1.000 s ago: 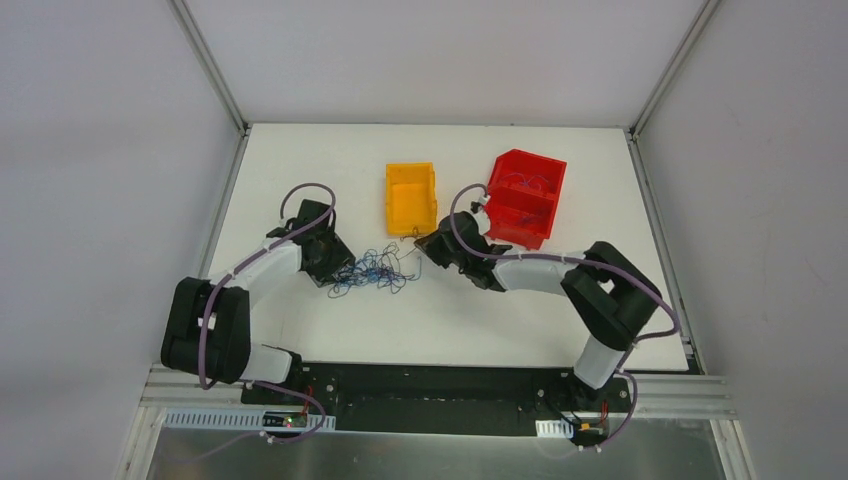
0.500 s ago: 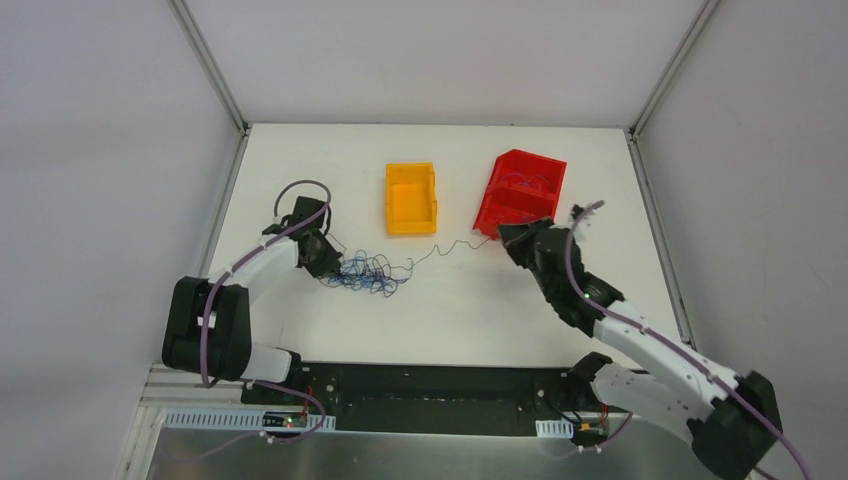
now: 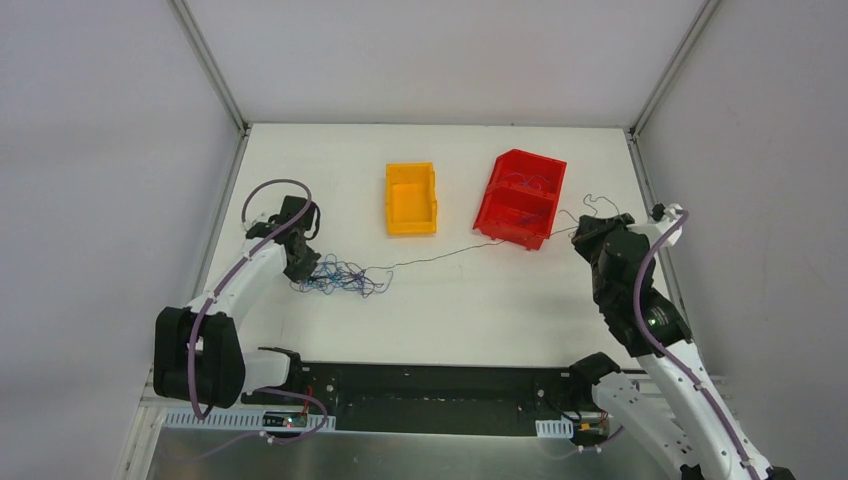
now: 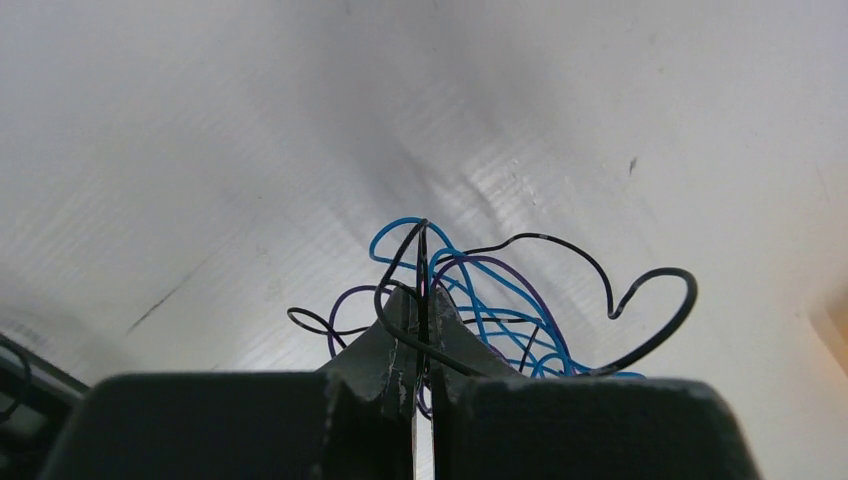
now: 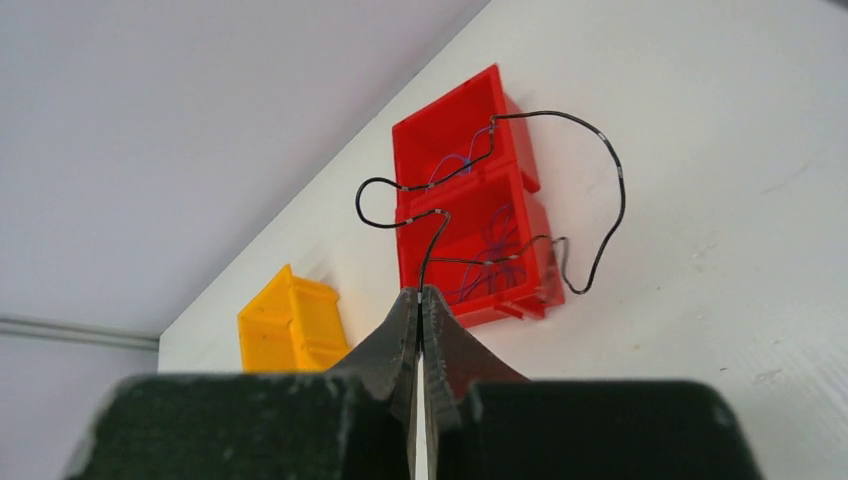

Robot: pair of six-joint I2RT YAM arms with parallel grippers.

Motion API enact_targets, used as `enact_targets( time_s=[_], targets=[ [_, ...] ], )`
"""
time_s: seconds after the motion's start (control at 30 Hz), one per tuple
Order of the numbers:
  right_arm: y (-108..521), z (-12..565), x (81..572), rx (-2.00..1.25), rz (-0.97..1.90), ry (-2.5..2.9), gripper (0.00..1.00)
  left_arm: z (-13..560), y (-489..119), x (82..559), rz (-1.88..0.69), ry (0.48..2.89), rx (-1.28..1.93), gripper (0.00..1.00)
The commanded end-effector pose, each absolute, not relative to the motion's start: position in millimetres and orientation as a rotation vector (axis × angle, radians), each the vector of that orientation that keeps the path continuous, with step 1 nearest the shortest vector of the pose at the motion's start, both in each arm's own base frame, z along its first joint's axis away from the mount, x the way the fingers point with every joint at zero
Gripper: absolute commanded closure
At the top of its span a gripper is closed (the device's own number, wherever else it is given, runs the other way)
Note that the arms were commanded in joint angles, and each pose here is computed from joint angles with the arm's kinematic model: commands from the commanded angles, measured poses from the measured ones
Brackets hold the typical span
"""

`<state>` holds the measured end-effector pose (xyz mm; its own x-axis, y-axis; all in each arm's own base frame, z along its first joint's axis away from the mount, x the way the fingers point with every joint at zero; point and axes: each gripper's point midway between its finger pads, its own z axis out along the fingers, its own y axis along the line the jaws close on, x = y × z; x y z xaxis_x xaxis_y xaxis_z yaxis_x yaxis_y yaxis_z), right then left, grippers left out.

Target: Untangle the cables

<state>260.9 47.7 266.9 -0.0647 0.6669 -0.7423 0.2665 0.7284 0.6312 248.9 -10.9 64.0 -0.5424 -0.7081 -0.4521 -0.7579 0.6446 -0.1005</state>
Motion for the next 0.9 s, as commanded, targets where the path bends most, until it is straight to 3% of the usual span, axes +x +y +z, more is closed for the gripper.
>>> enact_targets(
  time_s=[0.0,0.47,0.87],
  targets=[
    [4.9,297.9,255.6,0.778,0.171,1.571,1.00,83.8,27.4,231.9,0.385,2.311,-1.247,1.00],
    [-81.8,325.1,218.8,1.043,-0.188,1.328,1.00,80.4,46.4,217.7,0.410,2.245,-1.390,1.00],
    [-67.6,304.2,225.3,0.981,-0.145,1.455,1.00,85.5,53.2,215.9,0.431,2.207,-1.390,0.97]
  ],
)
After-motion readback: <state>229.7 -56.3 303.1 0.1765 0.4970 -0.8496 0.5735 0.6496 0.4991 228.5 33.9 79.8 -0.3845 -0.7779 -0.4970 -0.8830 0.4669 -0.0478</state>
